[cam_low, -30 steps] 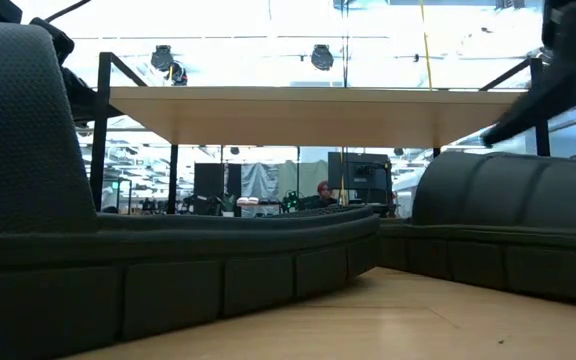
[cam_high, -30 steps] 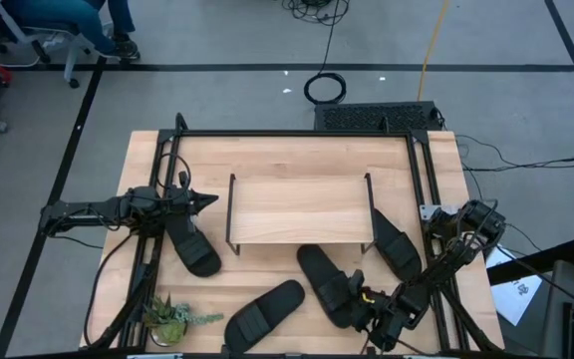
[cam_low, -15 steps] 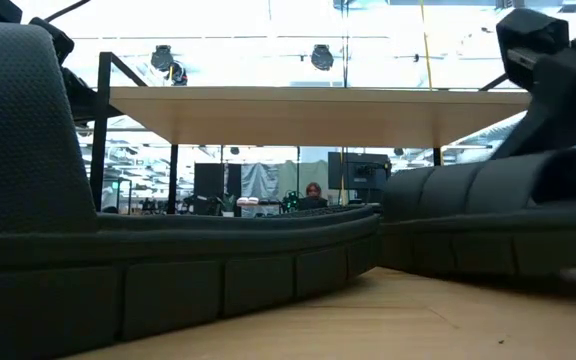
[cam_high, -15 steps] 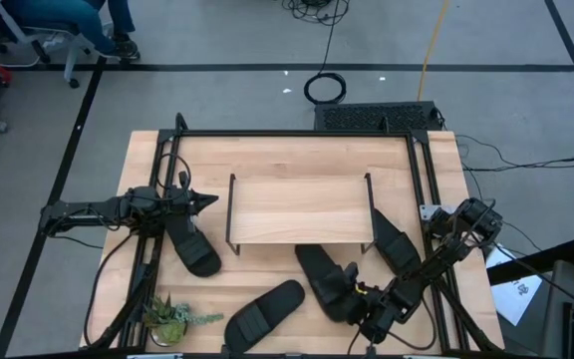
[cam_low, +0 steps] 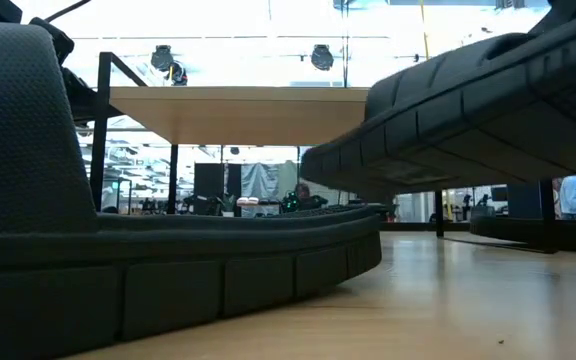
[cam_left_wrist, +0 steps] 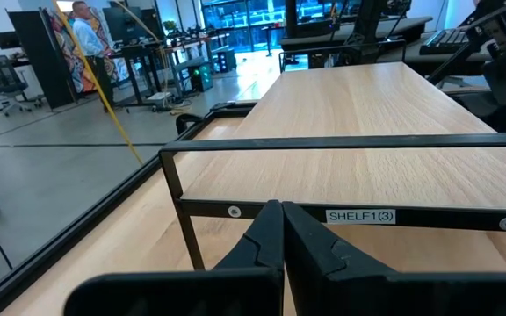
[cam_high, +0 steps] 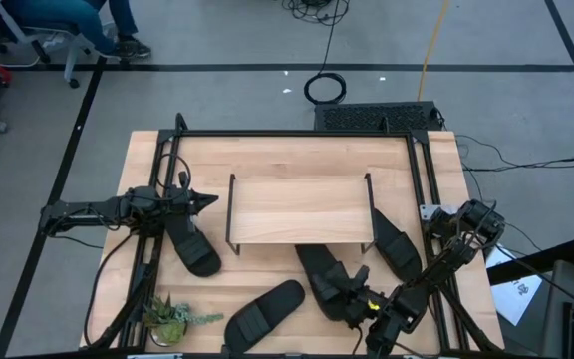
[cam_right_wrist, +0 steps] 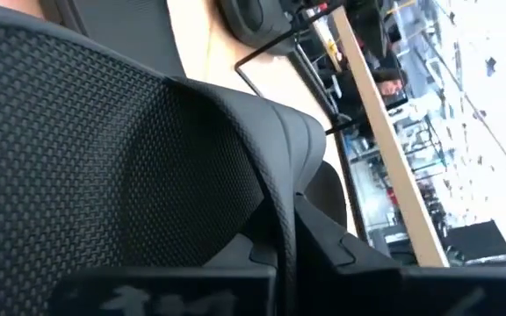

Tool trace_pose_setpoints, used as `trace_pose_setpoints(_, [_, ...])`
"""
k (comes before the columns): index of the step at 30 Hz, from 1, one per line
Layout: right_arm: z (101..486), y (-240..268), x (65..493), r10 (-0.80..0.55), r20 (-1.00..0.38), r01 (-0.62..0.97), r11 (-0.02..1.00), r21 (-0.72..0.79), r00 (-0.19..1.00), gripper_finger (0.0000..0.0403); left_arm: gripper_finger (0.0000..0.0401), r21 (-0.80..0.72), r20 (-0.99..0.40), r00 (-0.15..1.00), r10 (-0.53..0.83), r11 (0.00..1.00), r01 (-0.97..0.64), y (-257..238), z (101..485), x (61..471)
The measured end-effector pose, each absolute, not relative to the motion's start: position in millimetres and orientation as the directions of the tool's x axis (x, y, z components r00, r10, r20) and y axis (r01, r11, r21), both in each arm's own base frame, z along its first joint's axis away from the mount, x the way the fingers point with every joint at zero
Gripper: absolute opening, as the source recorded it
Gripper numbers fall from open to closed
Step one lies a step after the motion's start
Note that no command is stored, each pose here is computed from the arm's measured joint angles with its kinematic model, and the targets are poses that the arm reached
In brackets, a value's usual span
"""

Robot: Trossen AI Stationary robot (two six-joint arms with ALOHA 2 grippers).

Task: Pick and place slides into the shelf
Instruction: Put the bottom right black slipper under the shelf

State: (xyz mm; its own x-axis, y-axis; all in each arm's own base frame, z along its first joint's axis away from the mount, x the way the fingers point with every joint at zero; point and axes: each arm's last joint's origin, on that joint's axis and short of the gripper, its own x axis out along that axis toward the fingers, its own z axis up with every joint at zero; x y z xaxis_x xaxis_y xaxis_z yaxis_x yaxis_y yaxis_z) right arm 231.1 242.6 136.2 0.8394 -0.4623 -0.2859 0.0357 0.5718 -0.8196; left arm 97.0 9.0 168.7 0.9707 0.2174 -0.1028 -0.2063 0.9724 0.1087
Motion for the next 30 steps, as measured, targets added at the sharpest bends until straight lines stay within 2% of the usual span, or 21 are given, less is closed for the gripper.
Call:
trace_pose_setpoints(16, [127.4,221.4,215.5,-0.548,-0.359,0.079,0.621,-0.78,0.755,0.0004,0.0001,0.106,-0.103,0.97,0.221,0.972,-0.21,9.1,168.7,96.9])
trace_pose_setpoints(23, [127.1,205.5,224.7,-0.605,-0.362,0.15,0.631,-0.761,0.709,0.0004,0.0001,0.106,-0.103,0.97,0.221,0.972,-0.21,9.1,168.7,96.9])
trace_pose_setpoints(30, [125.6,188.8,230.1,-0.65,-0.411,0.129,0.617,-0.776,0.639,0.0004,0.0001,0.11,-0.103,0.97,0.221,0.972,-0.21,9.1,168.7,96.9])
